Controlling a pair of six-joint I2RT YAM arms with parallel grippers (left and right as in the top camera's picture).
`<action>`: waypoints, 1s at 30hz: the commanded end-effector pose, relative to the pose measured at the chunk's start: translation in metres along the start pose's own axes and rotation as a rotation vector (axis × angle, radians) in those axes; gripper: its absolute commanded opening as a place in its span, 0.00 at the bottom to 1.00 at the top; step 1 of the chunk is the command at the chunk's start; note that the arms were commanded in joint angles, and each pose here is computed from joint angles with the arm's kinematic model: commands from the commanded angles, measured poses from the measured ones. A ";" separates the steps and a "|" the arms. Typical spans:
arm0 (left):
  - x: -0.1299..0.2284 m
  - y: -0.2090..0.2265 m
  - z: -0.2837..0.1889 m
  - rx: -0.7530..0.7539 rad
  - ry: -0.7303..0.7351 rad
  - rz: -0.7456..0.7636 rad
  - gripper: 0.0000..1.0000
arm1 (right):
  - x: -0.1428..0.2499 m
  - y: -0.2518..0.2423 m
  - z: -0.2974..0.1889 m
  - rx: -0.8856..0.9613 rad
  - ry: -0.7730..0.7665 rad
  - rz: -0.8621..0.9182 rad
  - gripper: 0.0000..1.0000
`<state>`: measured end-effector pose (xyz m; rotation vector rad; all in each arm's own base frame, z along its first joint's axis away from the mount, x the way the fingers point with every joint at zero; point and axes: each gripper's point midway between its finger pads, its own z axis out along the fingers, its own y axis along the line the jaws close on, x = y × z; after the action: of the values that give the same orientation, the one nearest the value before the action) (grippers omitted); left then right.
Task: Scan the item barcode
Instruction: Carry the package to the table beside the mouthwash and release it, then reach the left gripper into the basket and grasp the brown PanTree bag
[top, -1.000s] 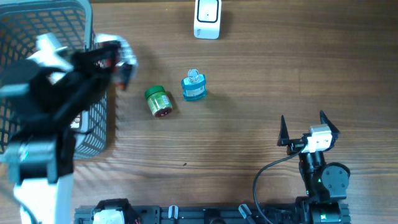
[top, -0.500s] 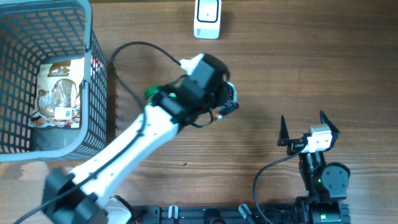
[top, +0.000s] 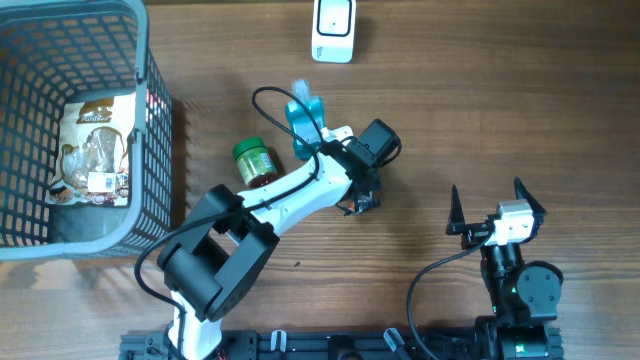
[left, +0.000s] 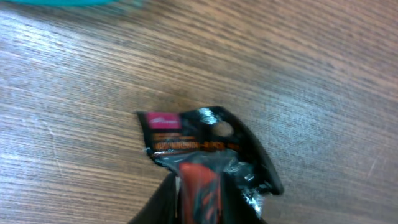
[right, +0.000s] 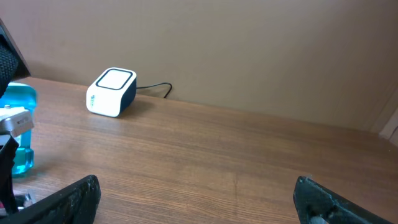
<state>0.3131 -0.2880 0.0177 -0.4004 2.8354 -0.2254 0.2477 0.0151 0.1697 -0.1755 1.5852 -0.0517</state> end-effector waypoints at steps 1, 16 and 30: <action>0.007 -0.010 -0.005 0.036 0.031 0.009 0.42 | -0.001 0.003 0.000 -0.017 -0.004 -0.012 1.00; -0.063 -0.032 -0.185 0.213 -0.313 0.088 1.00 | -0.001 0.003 0.000 -0.017 -0.004 -0.012 1.00; -0.222 0.329 -0.321 -0.189 -0.513 -0.660 1.00 | -0.001 0.003 0.000 -0.017 -0.004 -0.012 1.00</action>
<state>0.3514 0.0770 0.3317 -1.1939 2.1004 -0.0617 0.2477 0.0150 0.1697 -0.1753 1.5852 -0.0520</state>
